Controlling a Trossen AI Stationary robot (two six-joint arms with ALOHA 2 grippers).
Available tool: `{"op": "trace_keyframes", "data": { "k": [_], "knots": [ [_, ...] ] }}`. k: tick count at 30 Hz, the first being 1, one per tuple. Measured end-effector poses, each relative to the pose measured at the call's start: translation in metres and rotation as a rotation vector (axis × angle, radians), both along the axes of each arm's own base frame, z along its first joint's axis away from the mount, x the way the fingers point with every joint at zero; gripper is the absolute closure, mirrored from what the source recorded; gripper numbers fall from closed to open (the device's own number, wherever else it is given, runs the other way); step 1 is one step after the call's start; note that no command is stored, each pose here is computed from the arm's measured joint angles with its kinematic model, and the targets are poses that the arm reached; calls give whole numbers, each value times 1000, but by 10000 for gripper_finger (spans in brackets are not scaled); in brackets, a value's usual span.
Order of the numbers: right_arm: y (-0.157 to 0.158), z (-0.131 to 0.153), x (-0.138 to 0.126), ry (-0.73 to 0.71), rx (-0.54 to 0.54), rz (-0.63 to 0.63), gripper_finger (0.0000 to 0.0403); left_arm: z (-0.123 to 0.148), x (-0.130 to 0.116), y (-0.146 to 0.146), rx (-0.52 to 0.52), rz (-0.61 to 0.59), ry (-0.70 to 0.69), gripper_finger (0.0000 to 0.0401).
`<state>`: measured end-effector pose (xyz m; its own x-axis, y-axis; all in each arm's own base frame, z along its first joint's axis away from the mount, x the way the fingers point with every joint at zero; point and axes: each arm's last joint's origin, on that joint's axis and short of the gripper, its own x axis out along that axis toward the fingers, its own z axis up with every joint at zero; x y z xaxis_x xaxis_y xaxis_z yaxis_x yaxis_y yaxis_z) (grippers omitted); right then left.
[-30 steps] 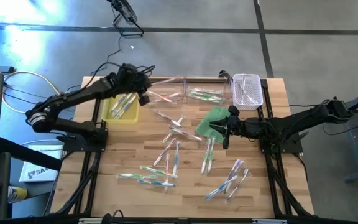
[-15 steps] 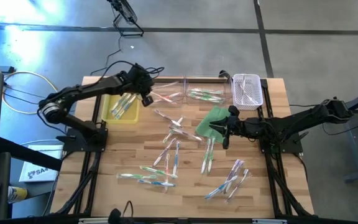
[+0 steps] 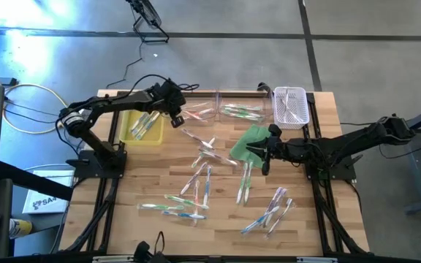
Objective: Pick & Place Toothbrushes
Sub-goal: Put the orange toothbrush into the left transparent bin, then put the purple toothbrush into the white bin
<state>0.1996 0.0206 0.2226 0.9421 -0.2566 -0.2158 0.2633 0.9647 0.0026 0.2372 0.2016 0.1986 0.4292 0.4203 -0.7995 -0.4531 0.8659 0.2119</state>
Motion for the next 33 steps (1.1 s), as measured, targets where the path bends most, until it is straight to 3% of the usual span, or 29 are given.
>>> {"op": "trace_keyframes", "data": {
  "k": [10,22,33],
  "knots": [
    [0,0,0,0,0,0,357,-6,3,2,-6,2,5,385],
    [0,0,0,-1,0,0,357,-6,3,3,0,0,1,315],
    [0,0,0,-1,0,0,357,-5,4,3,9,0,-10,309]
  ]
}}
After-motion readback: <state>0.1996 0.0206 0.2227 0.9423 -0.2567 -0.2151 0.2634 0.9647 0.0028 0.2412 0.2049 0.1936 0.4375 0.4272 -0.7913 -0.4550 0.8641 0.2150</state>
